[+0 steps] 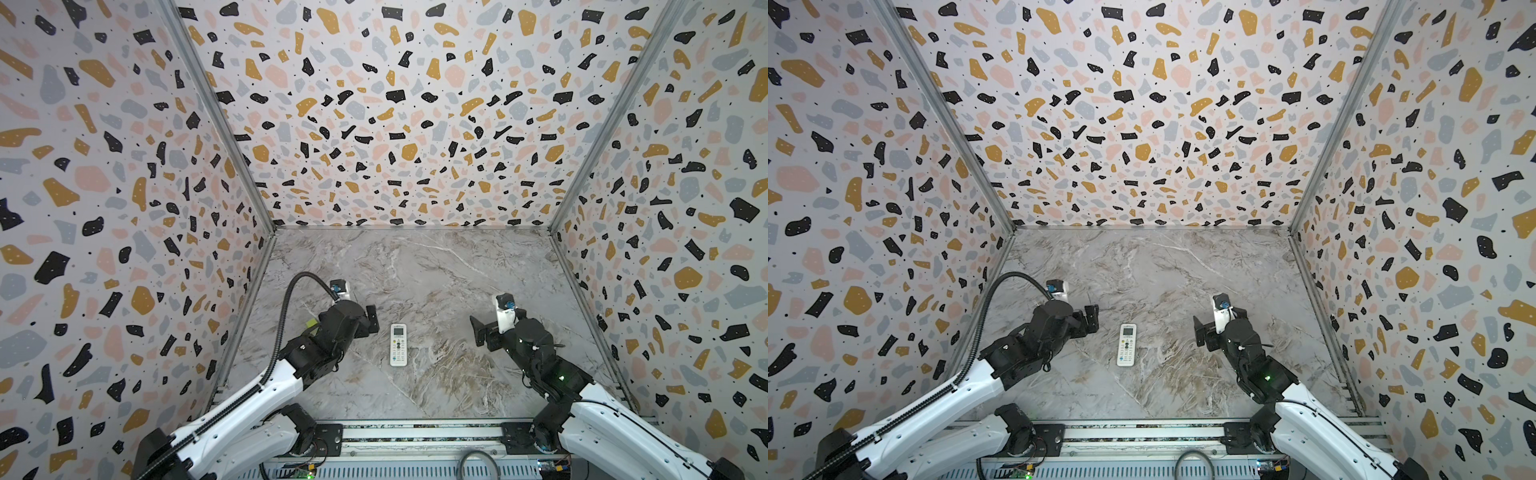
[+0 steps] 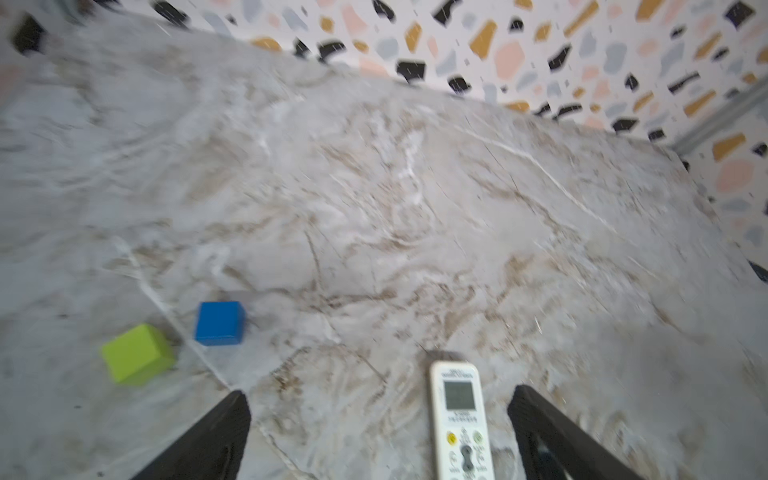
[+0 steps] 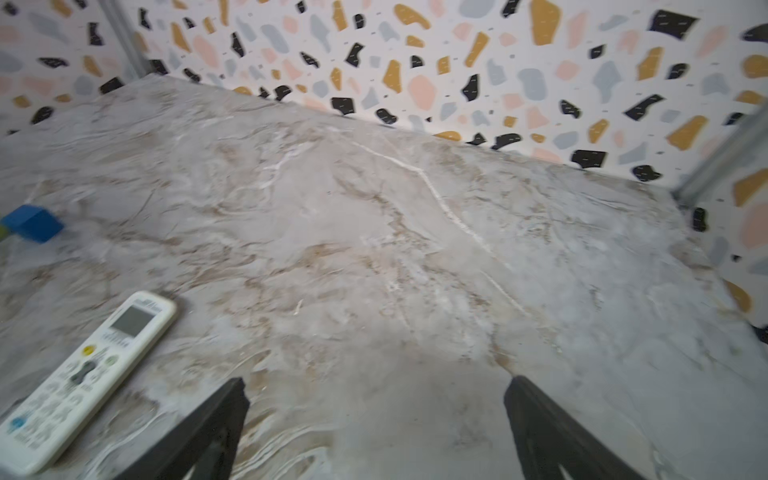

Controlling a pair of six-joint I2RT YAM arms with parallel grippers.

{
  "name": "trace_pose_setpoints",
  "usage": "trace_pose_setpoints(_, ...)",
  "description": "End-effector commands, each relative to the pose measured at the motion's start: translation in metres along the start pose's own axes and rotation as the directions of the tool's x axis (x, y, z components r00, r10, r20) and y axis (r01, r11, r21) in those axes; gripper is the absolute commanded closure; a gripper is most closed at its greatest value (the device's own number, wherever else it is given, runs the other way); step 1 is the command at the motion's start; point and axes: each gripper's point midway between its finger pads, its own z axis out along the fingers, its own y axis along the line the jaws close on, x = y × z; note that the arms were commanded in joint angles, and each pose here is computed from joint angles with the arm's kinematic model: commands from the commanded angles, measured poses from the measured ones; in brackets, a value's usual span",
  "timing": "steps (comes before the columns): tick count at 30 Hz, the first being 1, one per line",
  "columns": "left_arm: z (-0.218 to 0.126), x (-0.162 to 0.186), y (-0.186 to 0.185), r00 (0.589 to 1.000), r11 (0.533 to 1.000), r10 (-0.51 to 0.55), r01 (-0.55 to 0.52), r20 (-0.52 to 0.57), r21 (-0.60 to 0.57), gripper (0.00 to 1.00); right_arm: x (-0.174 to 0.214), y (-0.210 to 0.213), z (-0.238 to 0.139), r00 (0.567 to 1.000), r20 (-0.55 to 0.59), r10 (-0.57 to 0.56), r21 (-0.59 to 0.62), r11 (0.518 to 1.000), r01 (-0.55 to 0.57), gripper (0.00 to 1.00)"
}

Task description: Load the batteries into the remote control

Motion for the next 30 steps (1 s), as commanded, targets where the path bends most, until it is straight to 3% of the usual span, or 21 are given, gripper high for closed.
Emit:
trace_pose_setpoints(1, -0.013, -0.034, 0.053, 0.966, 0.964, -0.029, 0.096, 0.258, -0.248, 0.01, -0.003, -0.04, 0.0, 0.996, 0.061, 0.06, 0.154, 0.986, -0.069, 0.01)
trace_pose_setpoints(4, -0.02, -0.037, 0.078, 0.93, 0.927, -0.02, 0.154, 0.366, -0.342, 0.01, 0.005, -0.073, 0.0, 0.991, 0.098, 0.089, 0.29, 0.95, -0.114, 0.01)
trace_pose_setpoints(9, -0.025, -0.038, 0.094, 0.915, 0.882, 0.163, 0.033, 0.369, -0.47, 0.01, 0.027, -0.115, -0.001, 0.979, 0.169, 0.114, 0.451, 0.874, -0.179, 0.01)
trace_pose_setpoints(15, -0.022, -0.024, 0.115, 0.885, 0.824, 0.222, 0.054, 0.408, -0.565, 0.01, 0.034, -0.118, 0.007, 0.969, 0.244, 0.028, 0.421, 0.897, -0.131, 0.01)
trace_pose_setpoints(20, -0.013, -0.023, 0.127, 0.884, 0.782, 0.236, 0.074, 0.403, -0.619, 0.01, 0.037, -0.119, 0.034, 0.988, 0.153, -0.029, 0.426, 0.904, -0.04, 0.01)
trace_pose_setpoints(23, -0.004, -0.019, 0.144, 0.884, 0.75, 0.223, 0.113, 0.41, -0.652, 0.0, 0.03, -0.116, 0.044, 0.985, 0.163, -0.061, 0.412, 0.911, -0.012, 0.01)
trace_pose_setpoints(30, 0.019, -0.018, 0.16, 0.872, 0.759, 0.191, 0.159, 0.451, -0.631, 0.01, 0.022, -0.116, 0.057, 0.979, 0.19, -0.079, 0.384, 0.923, 0.0, 0.01)
